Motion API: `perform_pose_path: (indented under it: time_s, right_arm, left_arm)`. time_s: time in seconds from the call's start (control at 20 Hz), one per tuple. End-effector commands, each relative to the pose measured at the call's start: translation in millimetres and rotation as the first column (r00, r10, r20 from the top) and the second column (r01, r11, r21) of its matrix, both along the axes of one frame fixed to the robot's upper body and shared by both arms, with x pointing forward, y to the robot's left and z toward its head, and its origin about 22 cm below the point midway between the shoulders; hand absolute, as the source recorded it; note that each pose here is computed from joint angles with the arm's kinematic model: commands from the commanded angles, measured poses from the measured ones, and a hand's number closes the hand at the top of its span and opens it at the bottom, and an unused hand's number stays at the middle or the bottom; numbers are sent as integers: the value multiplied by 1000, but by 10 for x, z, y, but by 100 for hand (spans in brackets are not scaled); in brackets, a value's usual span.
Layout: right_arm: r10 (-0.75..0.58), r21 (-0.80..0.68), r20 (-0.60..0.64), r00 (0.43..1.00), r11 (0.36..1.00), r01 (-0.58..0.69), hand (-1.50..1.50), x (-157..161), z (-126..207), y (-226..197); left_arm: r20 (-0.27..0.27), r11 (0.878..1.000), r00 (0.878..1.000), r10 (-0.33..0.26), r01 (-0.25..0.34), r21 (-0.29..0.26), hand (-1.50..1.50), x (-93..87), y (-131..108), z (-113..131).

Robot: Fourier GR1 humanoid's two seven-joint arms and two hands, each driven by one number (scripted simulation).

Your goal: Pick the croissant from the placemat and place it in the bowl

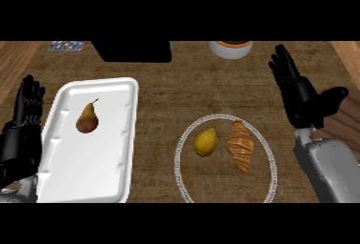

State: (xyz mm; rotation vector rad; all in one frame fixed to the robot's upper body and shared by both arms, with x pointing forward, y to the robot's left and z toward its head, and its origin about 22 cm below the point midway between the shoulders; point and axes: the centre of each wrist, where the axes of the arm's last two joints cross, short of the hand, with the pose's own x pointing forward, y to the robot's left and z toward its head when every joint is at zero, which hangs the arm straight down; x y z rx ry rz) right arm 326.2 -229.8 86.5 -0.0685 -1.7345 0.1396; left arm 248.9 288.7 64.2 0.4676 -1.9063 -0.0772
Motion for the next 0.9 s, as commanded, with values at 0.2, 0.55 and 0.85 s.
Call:
perform_pose_path:
  time_s: [0.2, 0.55, 0.85]
  right_arm:
    - [199, -159, -237, 951, 958, -240, 150, -466, -552, 563]
    - [-277, -91, 130, 952, 953, 290, -150, -886, -801, 695]
    - [-288, -121, 322, 902, 933, 340, -150, -1369, -792, 789]
  left_arm:
    - [-210, 983, 965, -156, 130, -133, 0, 47, -363, -147]
    - [-313, 960, 925, -216, 142, -242, 0, 13, -553, -345]
    - [-312, 956, 917, -249, 181, -231, 0, 117, -765, -381]
